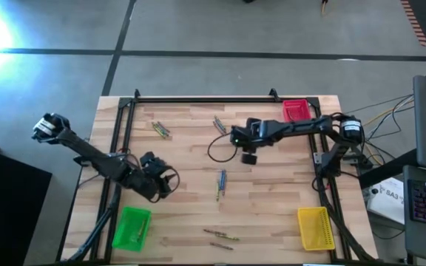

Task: Sort crayons
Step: Put the blue crayon into the yellow bin

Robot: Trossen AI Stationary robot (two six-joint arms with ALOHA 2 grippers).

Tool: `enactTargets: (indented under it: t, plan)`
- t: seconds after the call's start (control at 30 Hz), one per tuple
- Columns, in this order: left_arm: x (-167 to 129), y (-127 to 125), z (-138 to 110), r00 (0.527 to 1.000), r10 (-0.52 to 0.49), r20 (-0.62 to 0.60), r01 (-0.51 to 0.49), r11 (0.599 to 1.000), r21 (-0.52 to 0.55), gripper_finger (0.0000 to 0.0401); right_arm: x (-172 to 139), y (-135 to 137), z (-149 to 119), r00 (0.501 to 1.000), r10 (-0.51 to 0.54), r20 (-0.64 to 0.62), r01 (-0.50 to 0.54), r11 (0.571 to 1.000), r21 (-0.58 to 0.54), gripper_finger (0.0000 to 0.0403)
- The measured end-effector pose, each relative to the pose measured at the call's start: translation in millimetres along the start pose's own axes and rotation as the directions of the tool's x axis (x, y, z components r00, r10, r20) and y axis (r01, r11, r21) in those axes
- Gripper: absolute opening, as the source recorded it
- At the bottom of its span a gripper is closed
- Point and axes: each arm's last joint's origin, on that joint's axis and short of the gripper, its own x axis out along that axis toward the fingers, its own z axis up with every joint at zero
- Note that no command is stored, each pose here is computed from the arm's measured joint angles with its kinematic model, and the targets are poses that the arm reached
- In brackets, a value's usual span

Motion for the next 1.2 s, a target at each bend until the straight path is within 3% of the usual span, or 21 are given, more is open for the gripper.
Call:
enactTargets:
  t: [0.13, 0.3, 0.5, 0.73, 0.9, 1.0, 1.2]
  plan:
    - [10, 0, 1, 1.000, 0.030, 0.006, -0.030, 0.999, 0.016, 0.0149, 7, -12, -4, 1.000, 0.010, -0.023, -0.013, 0.991, -0.131, 0.0094]
    - [19, -3, -1, 0.992, 0.117, 0.053, -0.120, 0.992, 0.042, 0.0149, 23, -21, -8, 0.994, 0.084, -0.067, -0.095, 0.979, -0.182, 0.0082]
    - [31, -12, -7, 0.991, 0.132, 0.010, -0.133, 0.988, 0.076, 0.0149, 44, -26, -9, 0.988, 0.105, -0.111, -0.129, 0.964, -0.232, 0.0088]
    - [38, -15, -14, 0.991, 0.119, -0.062, -0.113, 0.990, 0.089, 0.0149, 65, -26, -10, 0.976, 0.147, -0.161, -0.181, 0.958, -0.222, 0.0110]
    - [38, -14, -12, 0.991, 0.123, -0.045, -0.118, 0.989, 0.086, 0.0149, 71, -24, -10, 0.966, 0.169, -0.193, -0.204, 0.962, -0.179, 0.0074]
    - [36, -14, -11, 0.992, 0.119, -0.040, -0.115, 0.989, 0.092, 0.0149, 62, -27, -9, 0.953, 0.235, -0.191, -0.259, 0.959, -0.112, 0.0025]
    - [37, -15, -10, 0.993, 0.112, -0.034, -0.109, 0.990, 0.085, 0.0149, 17, -26, -11, 0.932, 0.338, -0.133, -0.337, 0.941, 0.025, 0.0011]
